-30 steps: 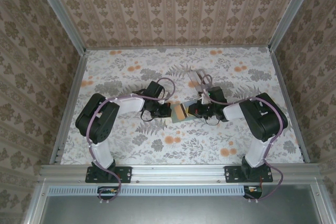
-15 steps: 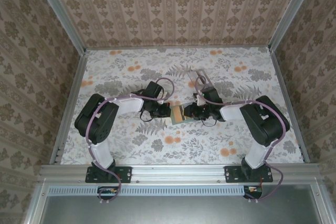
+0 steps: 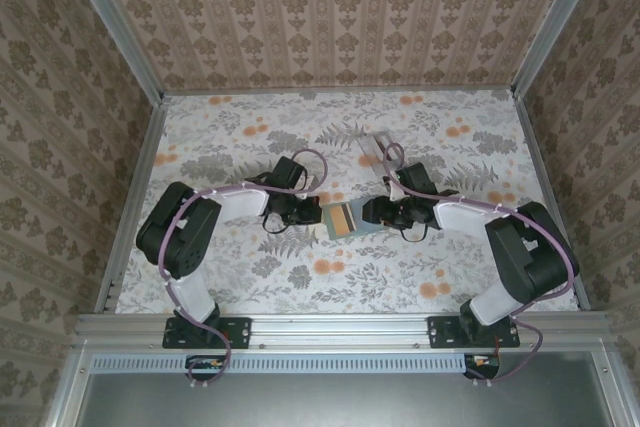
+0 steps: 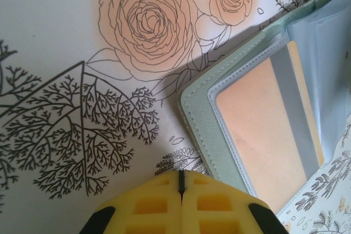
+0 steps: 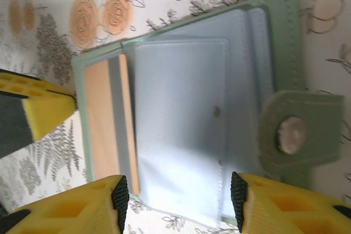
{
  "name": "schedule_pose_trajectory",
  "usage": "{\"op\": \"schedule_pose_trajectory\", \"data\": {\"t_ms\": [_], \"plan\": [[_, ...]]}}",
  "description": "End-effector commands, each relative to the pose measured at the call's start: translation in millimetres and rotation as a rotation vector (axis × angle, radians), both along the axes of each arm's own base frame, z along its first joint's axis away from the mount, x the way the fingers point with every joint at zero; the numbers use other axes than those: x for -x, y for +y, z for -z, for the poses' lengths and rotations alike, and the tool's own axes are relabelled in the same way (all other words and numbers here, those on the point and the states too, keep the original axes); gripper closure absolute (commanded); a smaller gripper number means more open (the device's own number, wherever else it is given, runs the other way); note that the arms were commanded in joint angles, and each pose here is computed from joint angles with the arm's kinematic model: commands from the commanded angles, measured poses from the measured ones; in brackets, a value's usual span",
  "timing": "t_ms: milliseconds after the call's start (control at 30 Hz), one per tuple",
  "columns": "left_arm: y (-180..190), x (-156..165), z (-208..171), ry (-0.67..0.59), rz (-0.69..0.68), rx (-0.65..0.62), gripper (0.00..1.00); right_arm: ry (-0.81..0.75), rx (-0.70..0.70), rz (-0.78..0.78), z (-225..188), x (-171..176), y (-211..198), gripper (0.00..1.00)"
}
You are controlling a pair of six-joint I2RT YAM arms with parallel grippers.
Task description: Put the credit cards into the card holder
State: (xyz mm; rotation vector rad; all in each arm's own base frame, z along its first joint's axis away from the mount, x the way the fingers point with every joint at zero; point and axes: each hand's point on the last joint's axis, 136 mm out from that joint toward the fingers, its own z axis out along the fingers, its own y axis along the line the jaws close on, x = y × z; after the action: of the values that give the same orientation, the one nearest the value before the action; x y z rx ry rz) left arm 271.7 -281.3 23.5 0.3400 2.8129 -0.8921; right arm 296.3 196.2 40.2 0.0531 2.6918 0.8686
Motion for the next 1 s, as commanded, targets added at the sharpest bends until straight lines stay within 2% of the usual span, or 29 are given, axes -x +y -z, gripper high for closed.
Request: {"op": "schedule_pose_trajectory", "data": {"t_ms": [0, 167, 267, 400, 533, 700, 967], "plan": [[1, 2, -5, -0.013, -0.011, 0.012, 1.0, -0.01, 0.087, 0.008, -2, 1, -13, 0.44], [1, 3, -3, -0.007, -0.012, 0.007, 1.0, 0.009, 0.058, -0.007, 1, 2, -7, 0.45], [-1, 3, -1, -0.001, -0.011, 0.014, 1.0, 0.023, 0.003, -0.032, 2, 6, 3, 0.5], [-2, 3, -1, -0.005, -0.013, 0.009, 1.0, 0.032, 0.012, -0.032, 5, 5, 3, 0.56], [-3, 3, 0, 0.001, -0.007, 0.005, 1.0, 0.051, -0.011, -0.039, 6, 5, 8, 0.55], [-2, 4, 2, 0.0, -0.007, 0.003, 1.0, 0.071, -0.144, -0.072, -5, 3, 29, 0.51], [-3, 4, 3, -0.001, -0.008, 0.008, 1.0, 0.098, -0.314, -0.07, -17, -9, 52, 0.5]]}}
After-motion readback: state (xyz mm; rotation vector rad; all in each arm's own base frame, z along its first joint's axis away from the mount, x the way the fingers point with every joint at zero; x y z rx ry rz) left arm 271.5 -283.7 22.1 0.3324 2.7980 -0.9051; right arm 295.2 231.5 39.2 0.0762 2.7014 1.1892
